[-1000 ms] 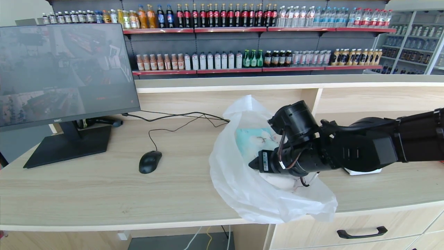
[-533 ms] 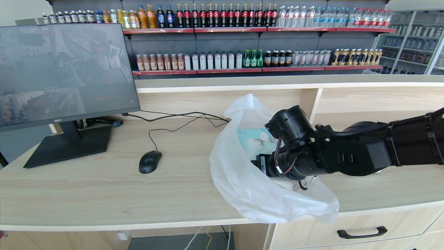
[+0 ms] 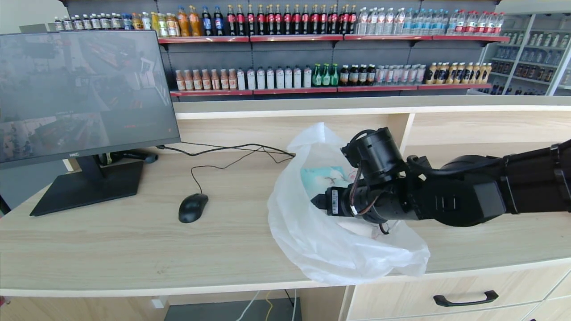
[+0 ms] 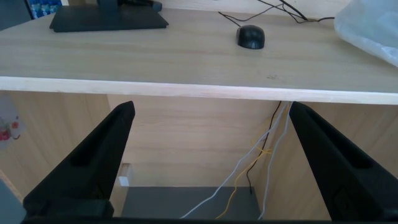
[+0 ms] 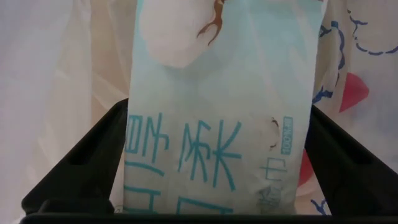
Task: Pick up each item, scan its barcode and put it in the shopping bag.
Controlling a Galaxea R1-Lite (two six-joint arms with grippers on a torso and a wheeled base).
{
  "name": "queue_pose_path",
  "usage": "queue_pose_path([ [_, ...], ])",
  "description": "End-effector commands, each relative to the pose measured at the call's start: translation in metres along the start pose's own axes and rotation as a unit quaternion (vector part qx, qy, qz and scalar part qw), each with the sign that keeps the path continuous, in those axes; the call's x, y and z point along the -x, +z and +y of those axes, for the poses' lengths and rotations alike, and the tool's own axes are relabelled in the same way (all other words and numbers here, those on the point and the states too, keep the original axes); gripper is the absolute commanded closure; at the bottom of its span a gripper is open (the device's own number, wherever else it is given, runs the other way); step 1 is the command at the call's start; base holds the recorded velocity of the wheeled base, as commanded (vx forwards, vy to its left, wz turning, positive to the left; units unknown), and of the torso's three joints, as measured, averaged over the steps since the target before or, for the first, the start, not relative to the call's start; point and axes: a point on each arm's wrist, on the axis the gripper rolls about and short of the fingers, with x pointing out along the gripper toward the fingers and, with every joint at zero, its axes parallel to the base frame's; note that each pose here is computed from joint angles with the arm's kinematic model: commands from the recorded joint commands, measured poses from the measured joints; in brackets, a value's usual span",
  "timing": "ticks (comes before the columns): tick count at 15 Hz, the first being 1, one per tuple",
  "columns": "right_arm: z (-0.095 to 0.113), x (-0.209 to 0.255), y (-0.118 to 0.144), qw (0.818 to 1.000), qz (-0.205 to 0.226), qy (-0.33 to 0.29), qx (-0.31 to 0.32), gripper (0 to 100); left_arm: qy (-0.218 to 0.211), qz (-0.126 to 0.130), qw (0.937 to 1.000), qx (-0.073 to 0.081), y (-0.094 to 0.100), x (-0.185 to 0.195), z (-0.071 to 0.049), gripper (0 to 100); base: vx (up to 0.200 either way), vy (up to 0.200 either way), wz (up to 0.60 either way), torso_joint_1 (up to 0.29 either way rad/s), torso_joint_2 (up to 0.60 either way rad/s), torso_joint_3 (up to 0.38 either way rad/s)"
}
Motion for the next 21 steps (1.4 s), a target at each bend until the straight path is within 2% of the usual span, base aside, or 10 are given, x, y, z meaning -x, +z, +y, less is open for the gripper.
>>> queue_pose_path([
  [1, 0.009, 0.018, 0.004, 1.0, -0.018, 0.018, 0.004, 0, 0.0, 0.0, 1.0, 0.0, 0.0, 0.0, 0.0, 0, 0.0, 0.0, 0.0, 0.0, 0.0, 0.0],
  [6, 0.006, 0.051, 0.019, 0.997, -0.066, 0.02, 0.021, 0, 0.0, 0.0, 1.0, 0.0, 0.0, 0.0, 0.0, 0, 0.0, 0.0, 0.0, 0.0, 0.0, 0.0],
  [9, 0.004, 0.062, 0.023, 0.996, -0.092, -0.001, 0.016, 0, 0.0, 0.0, 1.0, 0.0, 0.0, 0.0, 0.0, 0, 0.0, 0.0, 0.0, 0.0, 0.0, 0.0],
  [14, 0.002, 0.098, 0.035, 0.989, -0.139, 0.014, 0.039, 0, 0.0, 0.001, 1.0, 0.0, 0.0, 0.0, 0.0, 0, 0.0, 0.0, 0.0, 0.0, 0.0, 0.0],
  [16, 0.004, 0.106, 0.043, 0.982, -0.181, 0.028, 0.05, 0, 0.0, 0.001, 1.0, 0.0, 0.0, 0.0, 0.0, 0, 0.0, 0.0, 0.0, 0.0, 0.0, 0.0],
  [17, 0.006, 0.11, 0.049, 0.968, -0.242, 0.037, 0.053, 0, 0.0, 0.001, 1.0, 0.0, 0.0, 0.0, 0.0, 0, 0.0, 0.0, 0.0, 0.0, 0.0, 0.0],
  [18, 0.006, 0.11, 0.049, 0.962, -0.263, 0.035, 0.056, 0, 0.0, 0.001, 1.0, 0.0, 0.0, 0.0, 0.0, 0, 0.0, 0.0, 0.0, 0.0, 0.0, 0.0],
  [19, 0.004, 0.106, 0.043, 0.941, -0.327, 0.041, 0.072, 0, 0.0, 0.001, 1.0, 0.0, 0.0, 0.0, 0.0, 0, 0.0, 0.0, 0.0, 0.0, 0.0, 0.0],
  [20, 0.002, 0.105, 0.04, 0.933, -0.349, 0.041, 0.081, 0, 0.0, 0.001, 1.0, 0.0, 0.0, 0.0, 0.0, 0, 0.0, 0.0, 0.0, 0.0, 0.0, 0.0],
  [21, -0.002, 0.105, 0.033, 0.912, -0.397, 0.047, 0.091, 0, 0.0, 0.001, 1.0, 0.0, 0.0, 0.0, 0.0, 0, 0.0, 0.0, 0.0, 0.0, 0.0, 0.0],
])
